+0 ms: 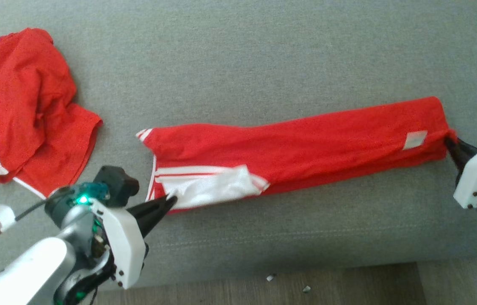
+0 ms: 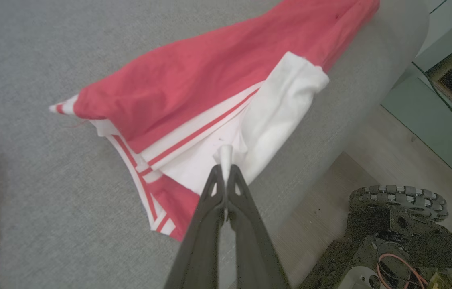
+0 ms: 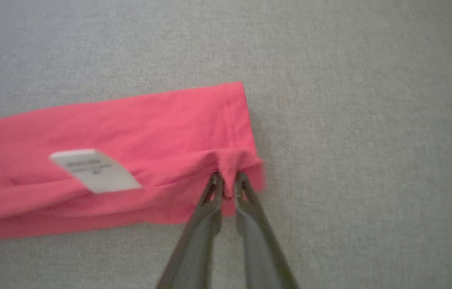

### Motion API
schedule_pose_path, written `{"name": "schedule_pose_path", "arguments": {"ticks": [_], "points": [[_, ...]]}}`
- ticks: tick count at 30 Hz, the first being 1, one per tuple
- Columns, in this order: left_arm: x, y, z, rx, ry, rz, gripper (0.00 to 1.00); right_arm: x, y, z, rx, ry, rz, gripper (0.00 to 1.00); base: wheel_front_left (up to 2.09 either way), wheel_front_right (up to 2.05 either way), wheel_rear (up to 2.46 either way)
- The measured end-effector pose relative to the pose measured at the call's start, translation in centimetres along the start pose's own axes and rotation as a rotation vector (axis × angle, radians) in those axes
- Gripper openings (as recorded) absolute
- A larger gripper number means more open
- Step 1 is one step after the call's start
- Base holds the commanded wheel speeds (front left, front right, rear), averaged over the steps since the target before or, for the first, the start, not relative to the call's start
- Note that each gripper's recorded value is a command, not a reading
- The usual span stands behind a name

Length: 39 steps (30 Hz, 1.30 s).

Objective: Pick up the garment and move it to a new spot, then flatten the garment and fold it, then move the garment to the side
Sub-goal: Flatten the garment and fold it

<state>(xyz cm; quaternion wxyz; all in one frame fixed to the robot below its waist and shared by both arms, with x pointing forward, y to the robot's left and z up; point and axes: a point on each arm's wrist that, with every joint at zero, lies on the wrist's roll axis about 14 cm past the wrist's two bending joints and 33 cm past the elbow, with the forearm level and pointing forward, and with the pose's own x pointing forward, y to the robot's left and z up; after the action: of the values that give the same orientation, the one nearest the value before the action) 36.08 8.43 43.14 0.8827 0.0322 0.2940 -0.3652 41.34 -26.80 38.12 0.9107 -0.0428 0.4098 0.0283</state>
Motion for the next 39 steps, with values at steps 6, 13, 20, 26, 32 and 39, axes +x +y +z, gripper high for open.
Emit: {"name": "schedule_pose_path", "arguments": {"ticks": [6,13,20,26,32,39], "points": [[0.0,-0.1,-0.7,-0.02,0.011,0.018,1.0,-0.8,-0.8,0.3,0.022,-0.017,-0.023,1.0,0.0,0.0,0.0],[-0.6,2.4,4.4,-0.096,-0.261,0.171,1.0,-3.0,-0.2,5.0,0.163,-0.266,-0.02,1.0,0.0,0.0,0.0],[-2.7,4.5,8.2,-0.249,-0.569,0.329,1.0,-5.5,3.1,7.2,0.239,-0.483,0.043,1.0,0.0,0.0,0.0],[-3.4,4.8,7.1,-0.389,-0.681,0.417,1.0,-6.5,6.0,6.5,0.247,-0.565,0.098,1.0,0.0,0.0,0.0],[-3.4,5.1,5.3,-0.497,-0.698,0.456,1.0,-5.8,6.5,4.4,0.278,-0.567,0.09,1.0,0.0,0.0,0.0],[-3.9,6.0,5.1,-0.458,-0.715,0.492,1.0,-4.6,6.7,3.2,0.29,-0.535,0.085,1.0,0.0,0.0,0.0]]}}
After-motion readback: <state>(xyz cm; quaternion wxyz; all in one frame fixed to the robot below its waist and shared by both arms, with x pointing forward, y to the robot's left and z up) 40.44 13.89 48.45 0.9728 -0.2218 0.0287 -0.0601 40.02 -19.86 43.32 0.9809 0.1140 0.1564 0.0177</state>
